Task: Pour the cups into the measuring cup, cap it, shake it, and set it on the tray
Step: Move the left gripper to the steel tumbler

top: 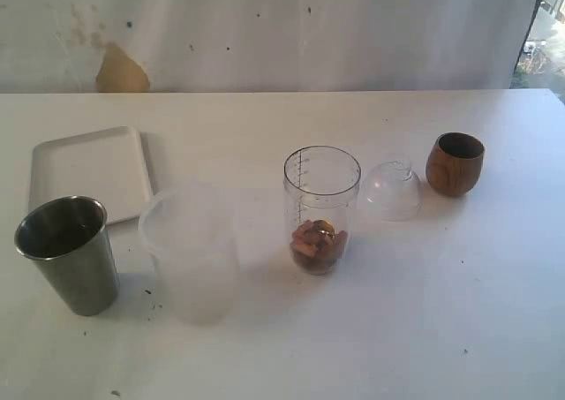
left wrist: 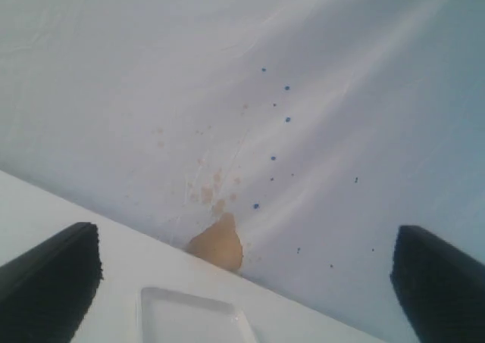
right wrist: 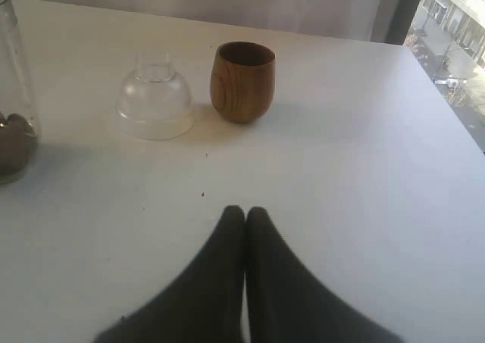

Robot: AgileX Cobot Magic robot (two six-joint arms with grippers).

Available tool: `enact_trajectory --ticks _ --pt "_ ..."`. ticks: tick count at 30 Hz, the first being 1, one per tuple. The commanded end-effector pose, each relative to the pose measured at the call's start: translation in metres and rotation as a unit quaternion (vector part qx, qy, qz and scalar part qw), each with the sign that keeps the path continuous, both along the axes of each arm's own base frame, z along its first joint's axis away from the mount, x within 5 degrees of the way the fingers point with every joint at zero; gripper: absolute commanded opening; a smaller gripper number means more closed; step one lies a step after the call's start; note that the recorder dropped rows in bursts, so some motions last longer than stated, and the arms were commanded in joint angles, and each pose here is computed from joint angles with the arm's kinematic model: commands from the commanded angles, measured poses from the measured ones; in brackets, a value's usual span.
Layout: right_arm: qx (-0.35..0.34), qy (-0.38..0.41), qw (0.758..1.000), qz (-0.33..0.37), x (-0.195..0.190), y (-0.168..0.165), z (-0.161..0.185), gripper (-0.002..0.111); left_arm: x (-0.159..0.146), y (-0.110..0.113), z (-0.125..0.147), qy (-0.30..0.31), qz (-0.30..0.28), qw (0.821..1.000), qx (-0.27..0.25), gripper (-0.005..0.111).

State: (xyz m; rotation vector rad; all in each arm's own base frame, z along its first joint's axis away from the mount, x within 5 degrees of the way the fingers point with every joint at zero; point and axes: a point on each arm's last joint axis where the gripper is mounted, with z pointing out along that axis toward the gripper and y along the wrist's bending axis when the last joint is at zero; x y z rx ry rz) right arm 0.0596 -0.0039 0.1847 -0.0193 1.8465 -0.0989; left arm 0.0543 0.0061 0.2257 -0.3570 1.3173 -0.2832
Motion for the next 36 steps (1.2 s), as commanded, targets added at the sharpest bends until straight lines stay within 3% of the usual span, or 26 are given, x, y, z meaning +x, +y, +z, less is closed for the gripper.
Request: enact_trajectory --ticks 1,5,10,16,23,26,30,32,36 --pt "0.000 0.002 1.000 0.000 0.000 0.000 -0.002 0.000 0.000 -0.004 0.008 -0.044 -0.009 0.998 0.047 0.098" --pt "0.000 0.002 1.000 0.000 0.000 0.000 -0.002 0.000 0.008 -0.020 0.011 -0.050 -0.090 0.989 0.105 0.098" --pt "0.000 0.002 1.000 0.000 0.000 0.000 -0.002 0.000 0.030 -0.037 0.000 0.056 -0.195 0.966 0.161 0.098" --pt "0.004 0.002 1.000 -0.001 0.000 0.000 -0.002 0.000 0.051 -0.045 -0.025 0.158 -0.271 0.934 0.172 0.098" --pt "0.008 0.001 1.000 -0.003 0.000 0.000 -0.002 0.000 0.070 -0.047 -0.057 0.260 -0.314 0.893 0.189 0.098" --pt "0.008 0.001 1.000 -0.003 0.000 0.000 -0.002 0.000 0.077 -0.045 -0.066 0.276 -0.309 0.888 0.198 0.098" --pt "0.008 0.001 1.000 -0.003 0.000 0.000 -0.002 0.000 0.088 -0.045 -0.069 0.247 -0.306 0.896 0.206 0.098" --pt "0.008 0.001 1.000 -0.003 0.000 0.000 -0.002 0.000 0.094 -0.040 -0.071 0.248 -0.279 0.909 0.186 0.098" --pt "0.008 0.001 1.000 -0.003 0.000 0.000 -0.002 0.000 0.098 -0.042 -0.081 0.255 -0.293 0.902 0.189 0.098"
